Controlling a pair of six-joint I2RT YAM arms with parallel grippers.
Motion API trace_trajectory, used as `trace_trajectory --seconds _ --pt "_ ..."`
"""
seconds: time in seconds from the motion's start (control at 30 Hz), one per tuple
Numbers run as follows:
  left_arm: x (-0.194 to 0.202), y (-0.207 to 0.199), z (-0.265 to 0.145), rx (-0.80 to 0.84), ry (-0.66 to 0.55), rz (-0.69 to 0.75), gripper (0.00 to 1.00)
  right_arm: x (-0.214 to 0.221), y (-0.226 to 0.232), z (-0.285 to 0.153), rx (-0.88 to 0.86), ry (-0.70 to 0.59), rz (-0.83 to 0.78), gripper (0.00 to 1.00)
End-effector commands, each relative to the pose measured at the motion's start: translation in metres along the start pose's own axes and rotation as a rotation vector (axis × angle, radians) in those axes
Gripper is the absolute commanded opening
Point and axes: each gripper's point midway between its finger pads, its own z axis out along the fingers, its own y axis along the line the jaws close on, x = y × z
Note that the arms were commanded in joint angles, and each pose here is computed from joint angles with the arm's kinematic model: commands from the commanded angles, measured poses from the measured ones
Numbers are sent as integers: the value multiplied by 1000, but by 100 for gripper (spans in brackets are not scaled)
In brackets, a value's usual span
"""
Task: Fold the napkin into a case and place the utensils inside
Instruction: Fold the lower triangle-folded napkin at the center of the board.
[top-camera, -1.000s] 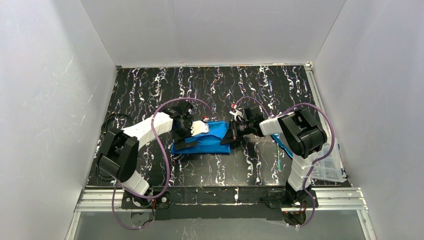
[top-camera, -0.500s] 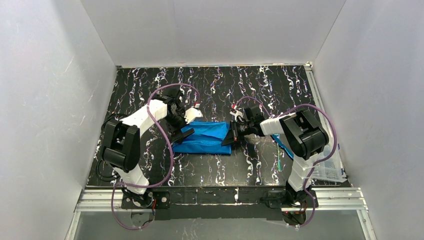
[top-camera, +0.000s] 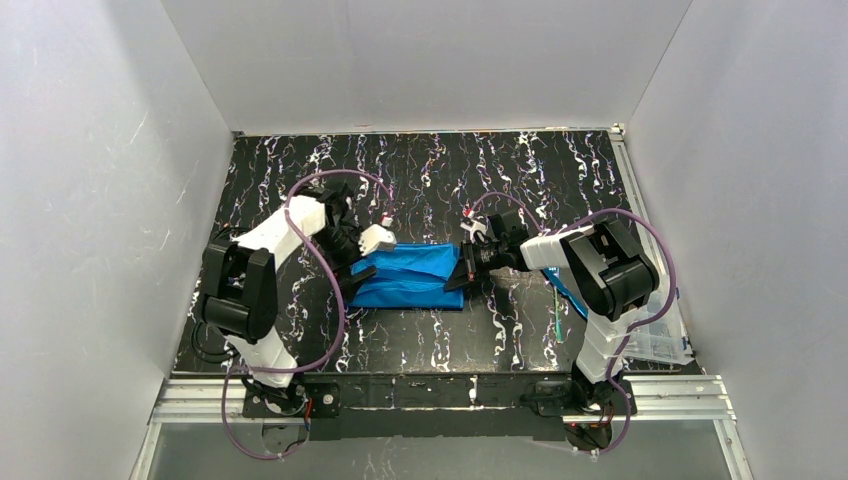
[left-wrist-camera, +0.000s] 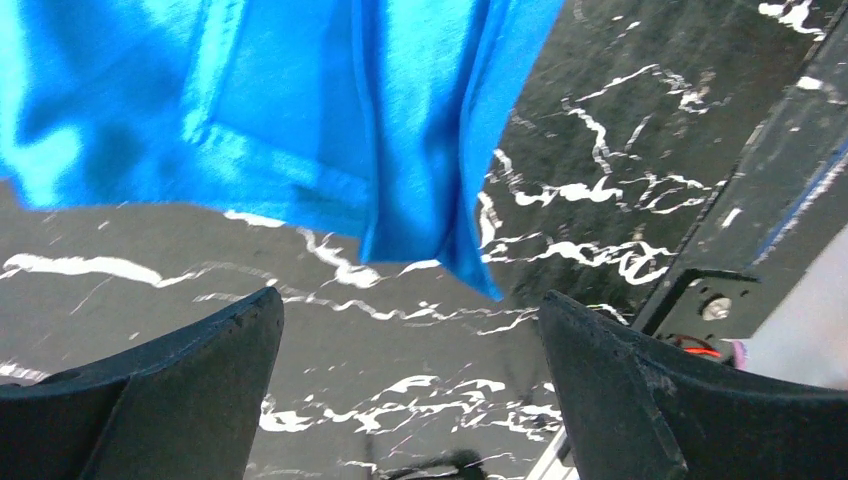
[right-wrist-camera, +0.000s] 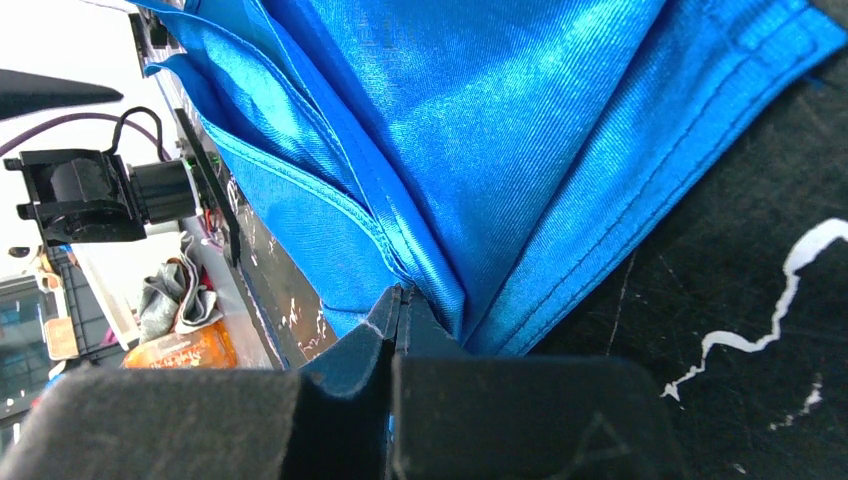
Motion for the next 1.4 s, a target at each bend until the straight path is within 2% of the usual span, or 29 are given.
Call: trace_trajectory --seconds 0.0,0.1,0.17,0.23,0.3,0.33,0.37,0.43,0.47,0.53,0.6,0.67,0.73,0.83,0.93,1.03,1.17,1.27,1.37 --pt "-2 20 -33 -165 -72 79 98 -11 -1 -3 32 -35 -18 1" --pt "-5 24 -57 -295 -102 173 98 -9 -1 -4 32 -37 -18 1" --pt "-13 31 -85 -424 -133 229 98 -9 0 -5 36 -39 -21 1" --pt "-27 45 -124 -584 -214 246 98 -8 0 -6 38 -39 -26 1" --pt "-24 78 -154 -780 -303 68 98 -9 0 -6 34 -41 -28 1" --pt "-13 84 -153 -803 -284 0 98 -9 0 -5 32 -44 -27 1" --pt "-5 71 -144 -709 -258 18 98 -9 1 -5 27 -46 -25 1" --pt "-5 35 -128 -501 -283 108 98 -11 3 -5 22 -51 -26 1" --pt "-4 24 -119 -456 -292 142 98 -12 3 -5 22 -53 -29 1" --pt "4 2 -92 -402 -288 309 98 -13 5 -6 19 -55 -31 1" --pt "18 -22 -57 -345 -270 450 87 -12 5 -5 16 -50 -28 1" --pt "21 -38 -40 -312 -280 490 75 -12 4 -5 17 -49 -26 1" --pt "21 -50 -26 -243 -275 473 65 -13 4 -5 17 -53 -25 1" --pt "14 -56 -17 -160 -286 381 63 -14 6 -5 13 -57 -23 1" --pt "5 -43 -11 -170 -282 285 63 -15 7 -6 13 -58 -26 1" --pt "2 -42 -2 -151 -272 268 62 -15 8 -6 14 -58 -27 1" --pt "0 -43 9 -134 -241 281 46 -15 8 -7 15 -57 -27 1" --pt "3 -30 15 -171 -197 258 39 -14 8 -7 14 -55 -28 1" --pt "6 -21 18 -180 -162 227 36 -14 9 -7 13 -53 -29 1"
